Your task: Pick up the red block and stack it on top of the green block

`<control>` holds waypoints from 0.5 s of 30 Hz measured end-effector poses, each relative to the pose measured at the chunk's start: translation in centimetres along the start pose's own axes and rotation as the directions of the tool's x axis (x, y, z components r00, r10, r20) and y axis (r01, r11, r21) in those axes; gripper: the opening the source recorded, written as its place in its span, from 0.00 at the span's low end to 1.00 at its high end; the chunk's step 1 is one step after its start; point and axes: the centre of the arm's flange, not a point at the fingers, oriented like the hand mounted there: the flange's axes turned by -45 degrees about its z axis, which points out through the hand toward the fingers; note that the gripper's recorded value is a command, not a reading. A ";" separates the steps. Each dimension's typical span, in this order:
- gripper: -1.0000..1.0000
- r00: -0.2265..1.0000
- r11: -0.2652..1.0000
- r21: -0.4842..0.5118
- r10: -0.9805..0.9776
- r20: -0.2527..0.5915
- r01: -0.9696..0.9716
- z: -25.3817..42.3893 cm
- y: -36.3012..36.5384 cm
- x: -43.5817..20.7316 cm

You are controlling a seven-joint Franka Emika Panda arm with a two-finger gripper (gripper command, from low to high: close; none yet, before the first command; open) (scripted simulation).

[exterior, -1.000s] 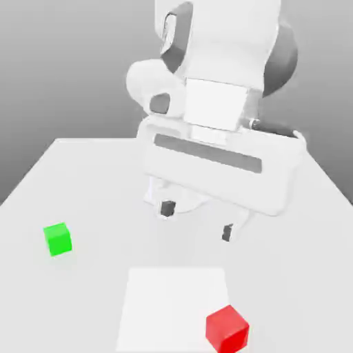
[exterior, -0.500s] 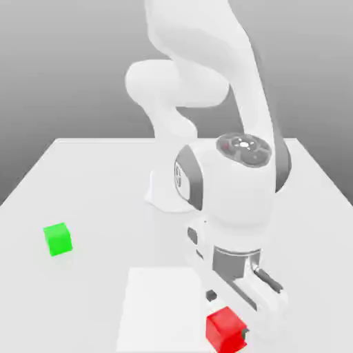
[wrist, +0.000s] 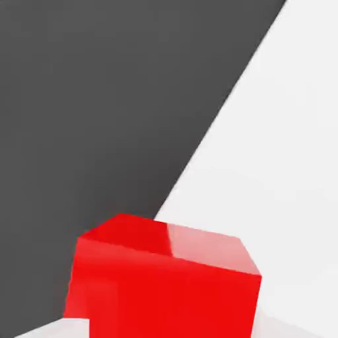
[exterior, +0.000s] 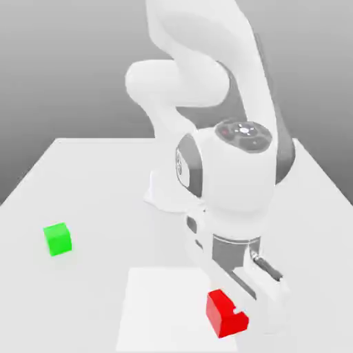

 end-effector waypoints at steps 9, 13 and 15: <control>0.00 0.651 0.650 -0.033 0.758 -0.035 -0.759 -1.0 19.1 17.1; 0.00 0.369 0.369 -0.021 0.929 -0.013 -0.929 -1.9 26.8 18.9; 0.00 0.203 0.203 -0.018 0.979 0.010 -0.979 -2.2 30.8 19.3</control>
